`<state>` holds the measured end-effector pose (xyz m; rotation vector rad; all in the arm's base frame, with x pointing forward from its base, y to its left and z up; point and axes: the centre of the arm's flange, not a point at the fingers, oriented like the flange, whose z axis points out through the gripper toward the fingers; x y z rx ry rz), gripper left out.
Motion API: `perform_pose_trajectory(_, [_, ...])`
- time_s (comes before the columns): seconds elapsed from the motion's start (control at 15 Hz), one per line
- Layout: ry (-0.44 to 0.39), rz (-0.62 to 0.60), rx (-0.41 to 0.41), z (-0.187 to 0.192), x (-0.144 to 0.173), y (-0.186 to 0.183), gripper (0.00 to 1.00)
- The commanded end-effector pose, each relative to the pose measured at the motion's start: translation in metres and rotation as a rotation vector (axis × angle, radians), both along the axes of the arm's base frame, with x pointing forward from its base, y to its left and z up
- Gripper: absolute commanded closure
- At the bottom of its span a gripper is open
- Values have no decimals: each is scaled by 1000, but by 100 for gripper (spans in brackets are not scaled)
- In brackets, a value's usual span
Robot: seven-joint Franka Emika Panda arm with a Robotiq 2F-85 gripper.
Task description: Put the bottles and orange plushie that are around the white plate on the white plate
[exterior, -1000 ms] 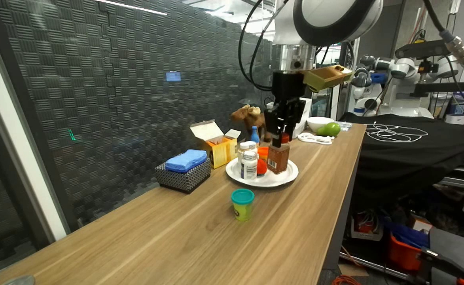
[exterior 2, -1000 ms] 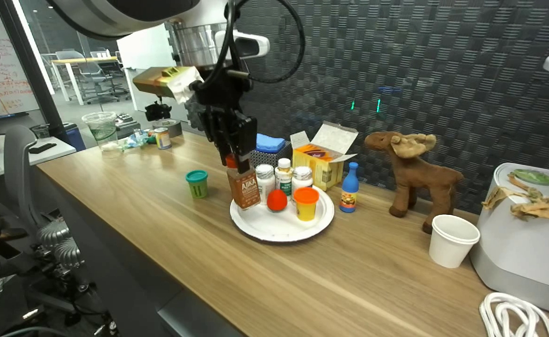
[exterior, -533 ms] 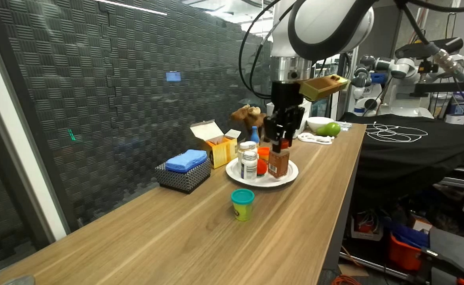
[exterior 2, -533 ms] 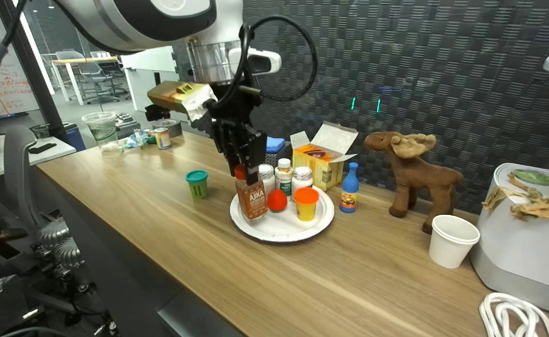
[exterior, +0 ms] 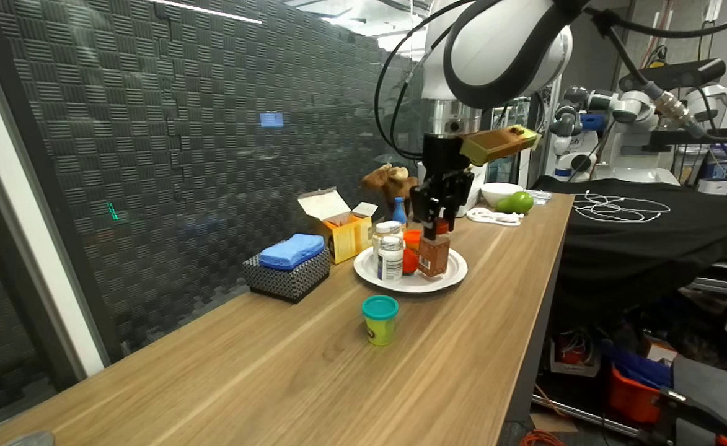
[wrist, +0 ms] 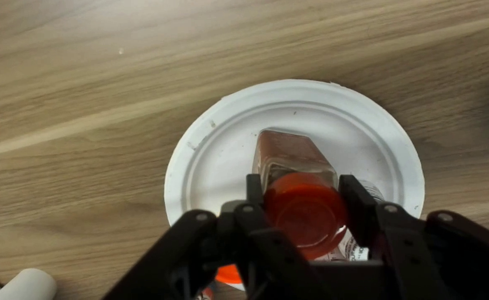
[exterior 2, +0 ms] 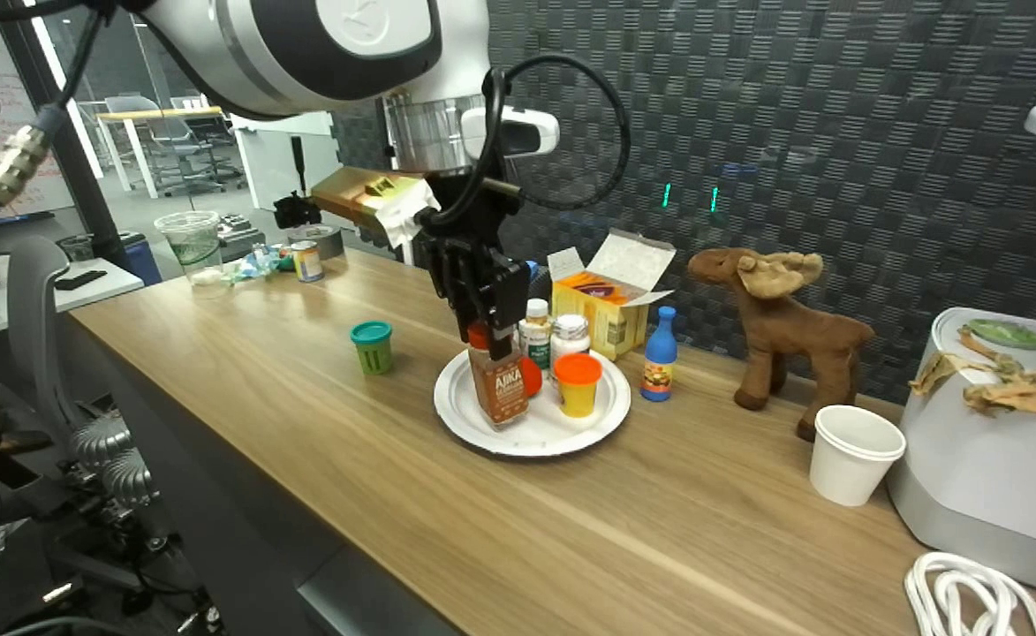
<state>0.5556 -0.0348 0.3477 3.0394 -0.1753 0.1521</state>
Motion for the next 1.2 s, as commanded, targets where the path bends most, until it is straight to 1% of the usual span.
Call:
perform_pose_trajectory(0.0, [-26,-12,-7,1,15,-6,76])
perform_pose_trajectory(0.27, [-14,-9,1,-6,18,-7,76])
perform_pose_trajectory(0.8, [-8,22,12,-5,17,-10,76])
perform_pose_trajectory(1.13, [-8,40,-3,-6,17,-12,76])
